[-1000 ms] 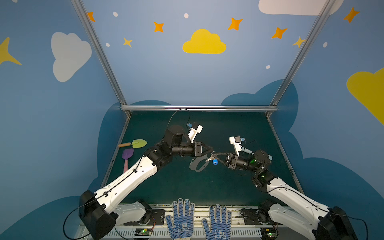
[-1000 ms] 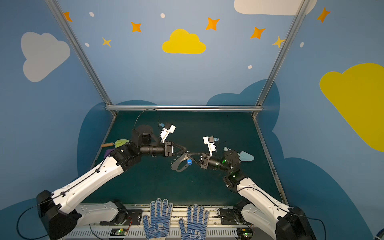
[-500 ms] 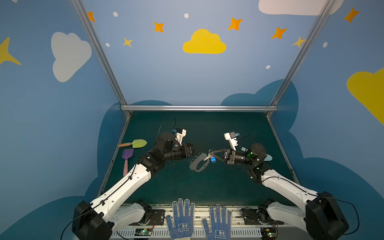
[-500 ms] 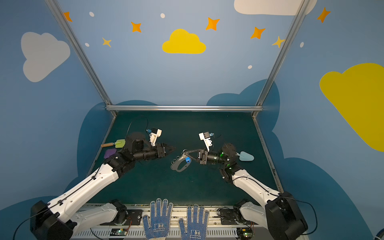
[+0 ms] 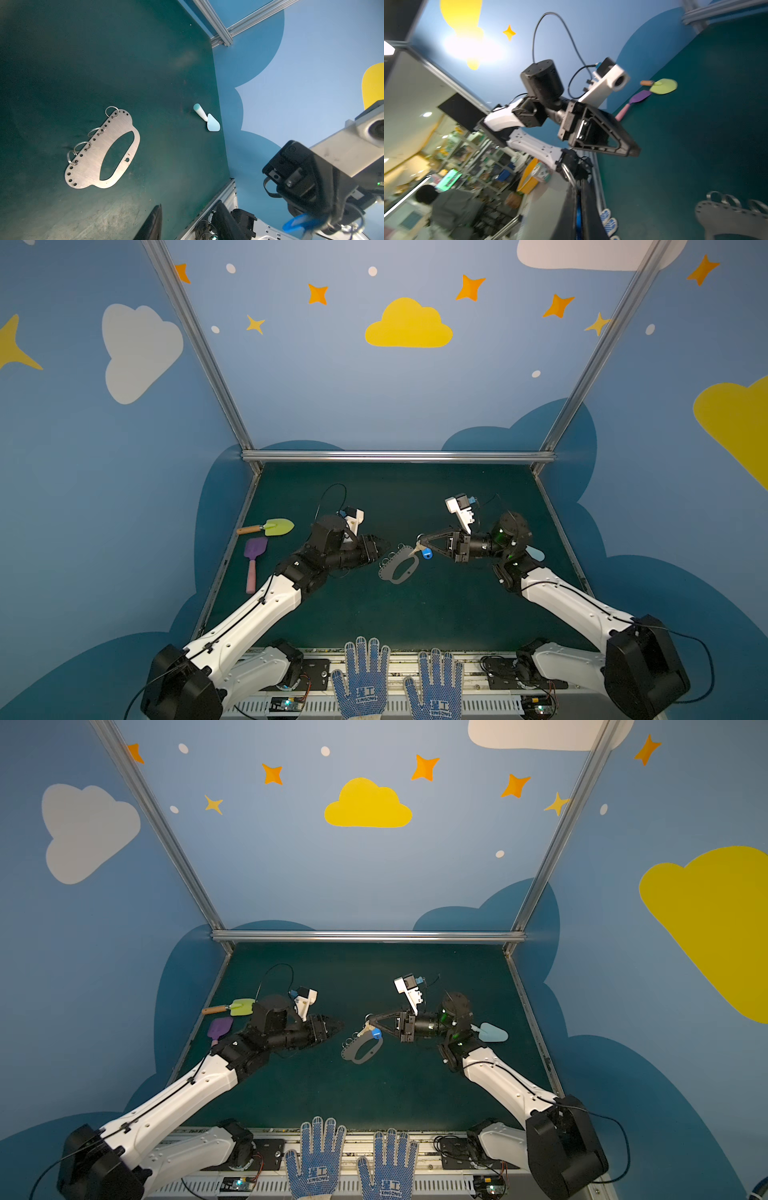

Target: Put the keys on the keyring

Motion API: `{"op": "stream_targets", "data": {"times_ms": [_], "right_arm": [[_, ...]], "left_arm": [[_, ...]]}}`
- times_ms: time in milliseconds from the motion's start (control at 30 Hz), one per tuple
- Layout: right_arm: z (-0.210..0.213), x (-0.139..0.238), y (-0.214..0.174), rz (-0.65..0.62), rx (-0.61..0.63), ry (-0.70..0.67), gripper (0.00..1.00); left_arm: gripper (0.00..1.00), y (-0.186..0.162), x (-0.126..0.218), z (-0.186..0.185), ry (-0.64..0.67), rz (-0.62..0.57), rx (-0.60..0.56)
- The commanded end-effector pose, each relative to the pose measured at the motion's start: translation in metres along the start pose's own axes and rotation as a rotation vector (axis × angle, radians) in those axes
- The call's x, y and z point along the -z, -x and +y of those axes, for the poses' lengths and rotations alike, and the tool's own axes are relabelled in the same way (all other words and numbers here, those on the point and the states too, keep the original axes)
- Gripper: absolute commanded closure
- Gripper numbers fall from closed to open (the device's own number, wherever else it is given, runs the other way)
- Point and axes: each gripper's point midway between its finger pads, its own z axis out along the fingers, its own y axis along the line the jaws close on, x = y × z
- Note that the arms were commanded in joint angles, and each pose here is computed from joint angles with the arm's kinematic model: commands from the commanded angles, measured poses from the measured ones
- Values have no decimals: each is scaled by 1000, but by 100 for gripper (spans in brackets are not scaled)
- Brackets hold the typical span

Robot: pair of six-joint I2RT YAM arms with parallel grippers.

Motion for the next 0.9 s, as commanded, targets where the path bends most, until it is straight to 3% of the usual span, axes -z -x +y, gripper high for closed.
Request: {"op": "stream_targets", "data": {"times_ms": [0,100,333,567,667,867], "right_arm": [[-31,7,-2,21,73,-235,100],[-47,14,-4,22,100,-350,100],[-63,20,-20,57,162,-477,100],[-69,27,-28,82,461,-790,100],[-66,30,-26,60,543,-850,100],[-53,26,-34,25,665,-842,100]], "left_arm": [[56,3,-3,8,9,-26,25],[55,-1,-10,17,21,-14,61],[52,-9,-26,31,42,35,107],[52,-9,-33,29,40,55,101],[52,-9,-33,31,58,48,105],[52,-12,-33,35,76,43,116]]}}
